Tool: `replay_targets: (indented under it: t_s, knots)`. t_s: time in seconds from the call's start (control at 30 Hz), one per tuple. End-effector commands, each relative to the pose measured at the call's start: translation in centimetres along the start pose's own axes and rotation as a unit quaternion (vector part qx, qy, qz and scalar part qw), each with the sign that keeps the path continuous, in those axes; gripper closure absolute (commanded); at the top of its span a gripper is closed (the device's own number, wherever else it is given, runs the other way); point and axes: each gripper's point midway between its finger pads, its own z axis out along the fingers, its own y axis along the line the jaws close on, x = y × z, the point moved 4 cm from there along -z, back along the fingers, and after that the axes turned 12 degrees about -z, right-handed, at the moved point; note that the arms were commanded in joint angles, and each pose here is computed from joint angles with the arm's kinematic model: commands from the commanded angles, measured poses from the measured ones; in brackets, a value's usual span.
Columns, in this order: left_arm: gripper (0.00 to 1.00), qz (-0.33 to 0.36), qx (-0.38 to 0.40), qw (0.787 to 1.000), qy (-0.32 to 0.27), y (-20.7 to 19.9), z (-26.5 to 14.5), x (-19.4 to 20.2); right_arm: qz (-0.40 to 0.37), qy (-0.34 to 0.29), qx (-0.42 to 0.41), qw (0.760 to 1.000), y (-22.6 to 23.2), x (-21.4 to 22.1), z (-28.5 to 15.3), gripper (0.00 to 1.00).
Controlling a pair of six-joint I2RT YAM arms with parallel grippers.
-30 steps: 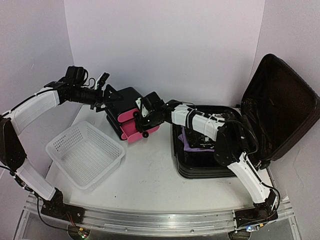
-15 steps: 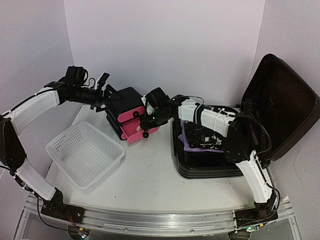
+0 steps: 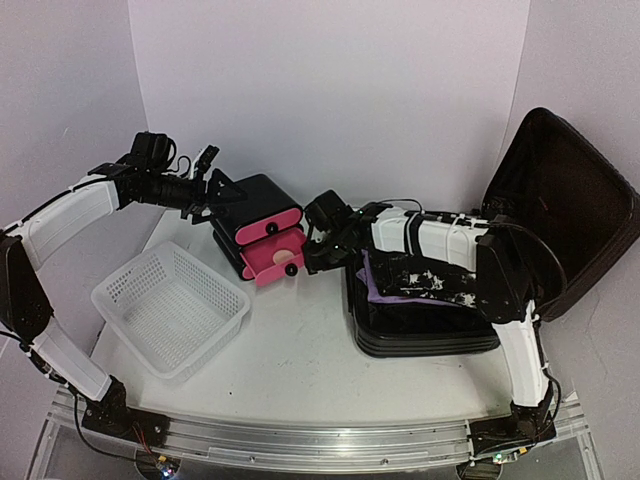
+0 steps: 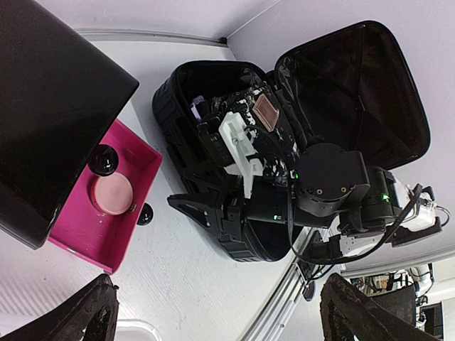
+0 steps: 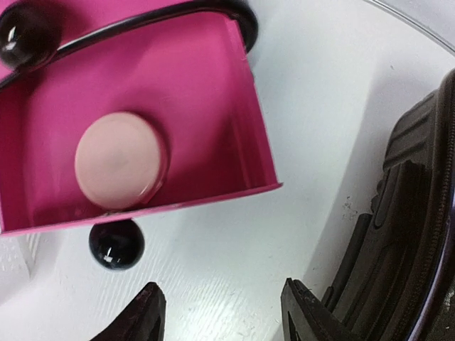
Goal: Open, take out, and arrange the luggage
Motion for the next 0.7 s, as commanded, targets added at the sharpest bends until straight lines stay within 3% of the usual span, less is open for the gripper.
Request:
replay_targets:
  t_s: [0.0,0.43,0.67]
  knots:
    - [0.0,0.028,0.025,0.999,-0.018,-1.7,-0.8,-0.6,0.029,-0.056,0.032,0.997,-0.6,-2.2,0.7,0.46]
    - [0.01,0.03,0.027,0.999,-0.019,-1.9,-1.0,-0.6,0.066,-0.111,0.021,0.991,0.3,-5.4,3.3,0.48]
    - [0.0,0.03,0.029,0.999,-0.018,-2.0,-1.0,-0.6,0.092,-0.138,0.012,0.986,0.9,-7.0,4.8,0.36]
